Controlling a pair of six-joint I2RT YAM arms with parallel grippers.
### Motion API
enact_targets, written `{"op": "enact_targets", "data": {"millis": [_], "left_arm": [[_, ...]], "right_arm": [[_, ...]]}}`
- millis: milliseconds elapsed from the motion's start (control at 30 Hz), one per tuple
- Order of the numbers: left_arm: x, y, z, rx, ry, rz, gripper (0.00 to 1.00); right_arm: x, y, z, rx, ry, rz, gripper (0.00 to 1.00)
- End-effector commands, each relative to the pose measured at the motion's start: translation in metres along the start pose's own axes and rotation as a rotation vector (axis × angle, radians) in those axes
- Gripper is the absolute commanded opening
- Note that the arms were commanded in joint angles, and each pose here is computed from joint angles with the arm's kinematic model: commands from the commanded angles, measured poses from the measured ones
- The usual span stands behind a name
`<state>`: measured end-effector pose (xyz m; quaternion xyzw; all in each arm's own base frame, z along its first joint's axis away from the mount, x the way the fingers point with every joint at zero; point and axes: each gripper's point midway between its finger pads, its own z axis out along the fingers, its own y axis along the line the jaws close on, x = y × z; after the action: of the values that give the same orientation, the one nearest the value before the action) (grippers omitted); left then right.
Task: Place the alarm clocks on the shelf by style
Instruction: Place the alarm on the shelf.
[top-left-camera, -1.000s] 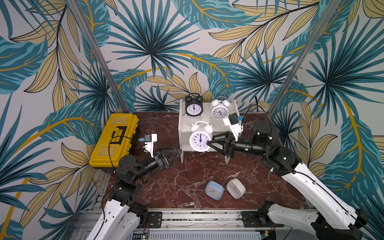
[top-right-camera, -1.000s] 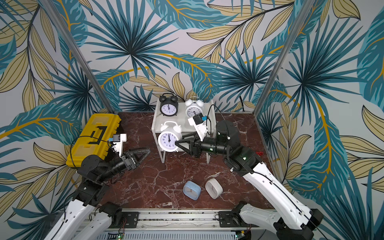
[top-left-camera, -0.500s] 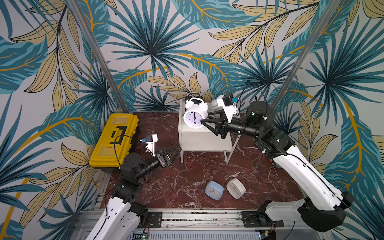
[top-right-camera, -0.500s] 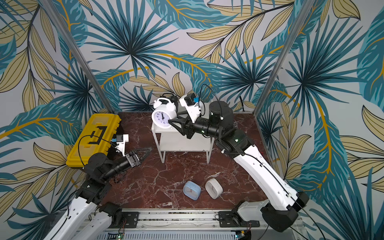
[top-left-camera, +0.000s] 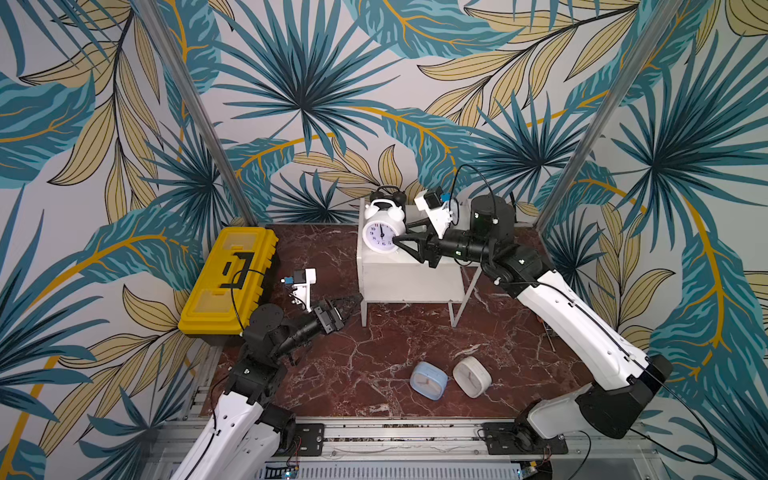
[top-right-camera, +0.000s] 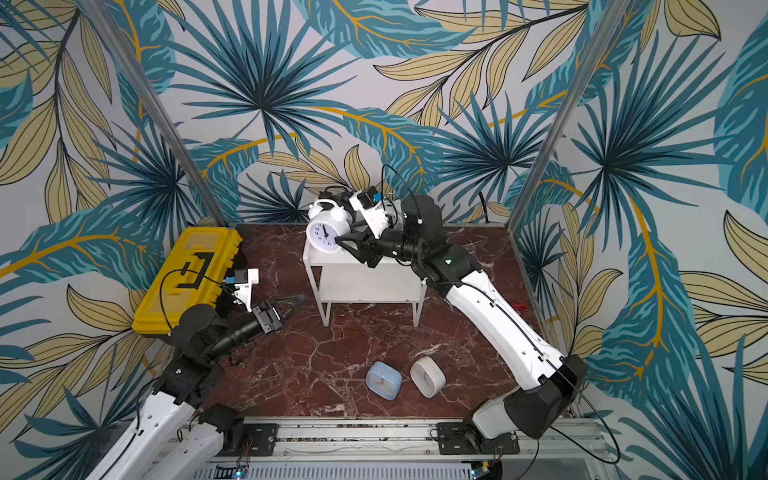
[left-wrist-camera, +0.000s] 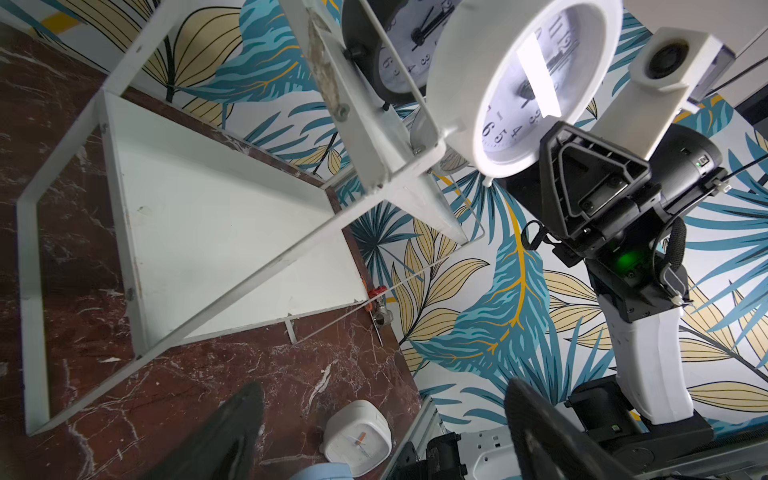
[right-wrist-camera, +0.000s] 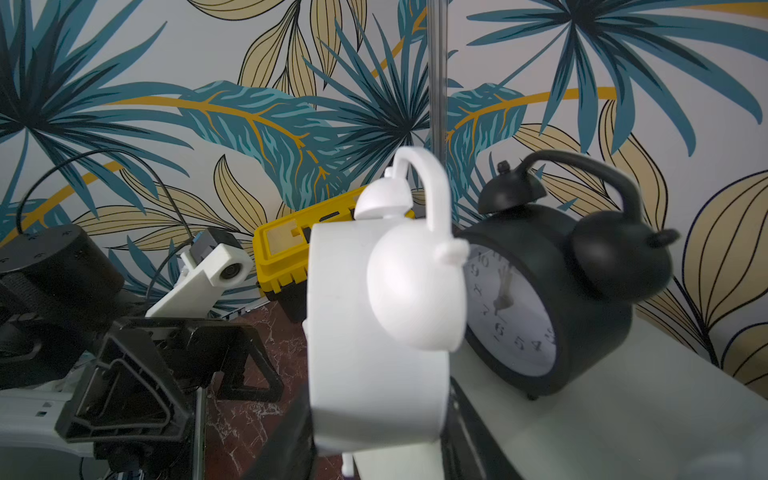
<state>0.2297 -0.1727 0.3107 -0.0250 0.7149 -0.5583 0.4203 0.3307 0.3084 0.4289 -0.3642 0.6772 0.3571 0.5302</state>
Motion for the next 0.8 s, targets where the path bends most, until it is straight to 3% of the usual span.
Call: {"op": "enact_targets", "data": {"millis": [0, 767], "left_arm": [[-0.001, 0.007, 0.001, -0.005, -0.017, 0.026, 0.93], [-0.001, 0.012, 0.012, 0.007, 0.002, 0.003, 0.89]], "right_arm": [[-0.019, 0.005, -0.009, -0.059, -0.057, -0.019, 0.20], [0.019, -0.010, 0.009, -0.045, 0.014, -0.017, 0.21]]}}
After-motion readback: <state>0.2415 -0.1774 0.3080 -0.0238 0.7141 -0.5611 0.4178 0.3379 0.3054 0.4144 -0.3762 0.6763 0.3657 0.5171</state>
